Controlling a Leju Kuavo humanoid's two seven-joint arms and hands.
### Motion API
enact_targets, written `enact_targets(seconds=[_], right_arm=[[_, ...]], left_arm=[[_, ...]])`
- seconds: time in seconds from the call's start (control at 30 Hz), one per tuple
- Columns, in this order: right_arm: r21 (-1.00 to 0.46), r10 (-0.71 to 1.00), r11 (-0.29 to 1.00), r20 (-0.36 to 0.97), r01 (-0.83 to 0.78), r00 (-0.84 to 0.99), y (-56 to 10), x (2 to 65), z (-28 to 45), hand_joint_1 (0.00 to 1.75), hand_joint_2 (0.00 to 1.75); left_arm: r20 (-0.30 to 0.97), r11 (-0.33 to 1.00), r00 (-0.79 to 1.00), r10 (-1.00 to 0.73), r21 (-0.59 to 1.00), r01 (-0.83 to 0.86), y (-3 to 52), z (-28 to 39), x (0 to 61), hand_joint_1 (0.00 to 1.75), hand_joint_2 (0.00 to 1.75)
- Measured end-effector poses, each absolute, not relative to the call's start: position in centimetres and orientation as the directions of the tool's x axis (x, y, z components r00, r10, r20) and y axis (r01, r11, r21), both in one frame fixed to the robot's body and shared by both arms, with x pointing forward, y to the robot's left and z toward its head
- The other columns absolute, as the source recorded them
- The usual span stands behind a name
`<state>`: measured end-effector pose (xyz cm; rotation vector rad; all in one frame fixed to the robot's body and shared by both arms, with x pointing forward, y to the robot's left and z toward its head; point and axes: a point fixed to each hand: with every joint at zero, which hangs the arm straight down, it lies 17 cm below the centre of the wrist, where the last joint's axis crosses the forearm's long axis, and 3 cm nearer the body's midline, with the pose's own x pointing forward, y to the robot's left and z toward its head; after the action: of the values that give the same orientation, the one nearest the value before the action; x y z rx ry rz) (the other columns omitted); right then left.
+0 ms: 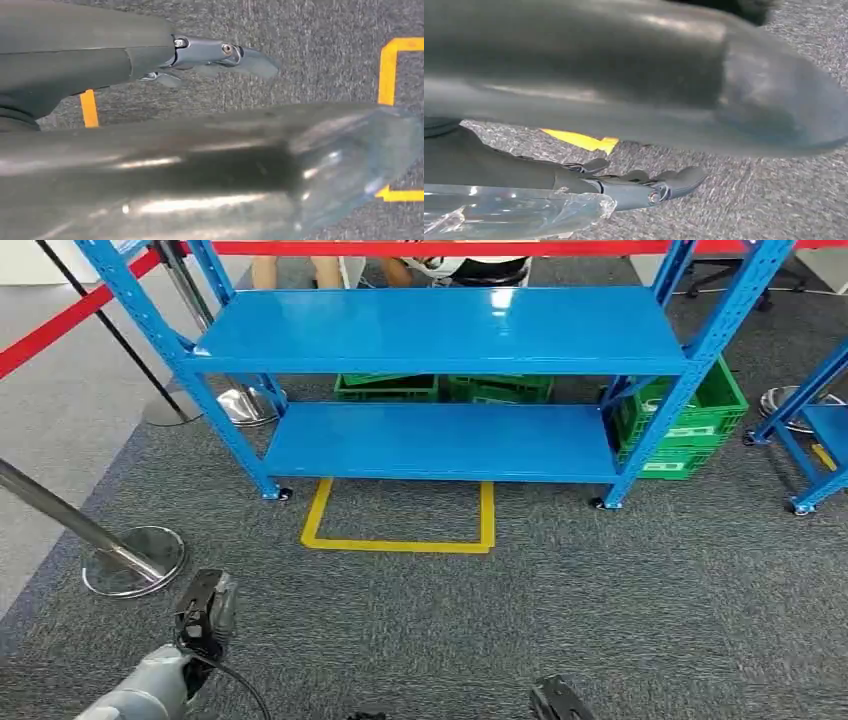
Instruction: Take the parts from the cabinet and place them on the table.
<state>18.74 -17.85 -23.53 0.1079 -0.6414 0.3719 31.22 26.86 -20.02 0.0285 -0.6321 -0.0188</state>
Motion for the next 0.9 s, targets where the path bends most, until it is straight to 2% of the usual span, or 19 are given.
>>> enact_targets(seconds=[0.4, 0.73, 0.9], right_arm=[[-0.012, 0.288, 0.936, 0.601, -0.351, 0.746, -18.0, 19.1, -23.5, 0.00, 0.00], [0.012, 0.277, 0.939, 0.564, -0.343, 0.778, -17.9, 16.1, -24.3, 0.00, 0.00], [-0.001, 0.274, 0.941, 0.590, -0.338, 0.760, -18.0, 18.1, -23.8, 0.00, 0.00]], left_arm=[[0.589, 0.999, 0.808, -0.020, 0.032, 0.001, 27.0, -20.2, 30.8, 0.00, 0.00], [0.562, 1.000, 0.827, -0.015, 0.031, -0.003, 27.0, -21.2, 28.8, 0.00, 0.00], [0.594, 0.999, 0.804, -0.021, 0.034, 0.001, 26.8, -20.0, 31.0, 0.00, 0.00]])
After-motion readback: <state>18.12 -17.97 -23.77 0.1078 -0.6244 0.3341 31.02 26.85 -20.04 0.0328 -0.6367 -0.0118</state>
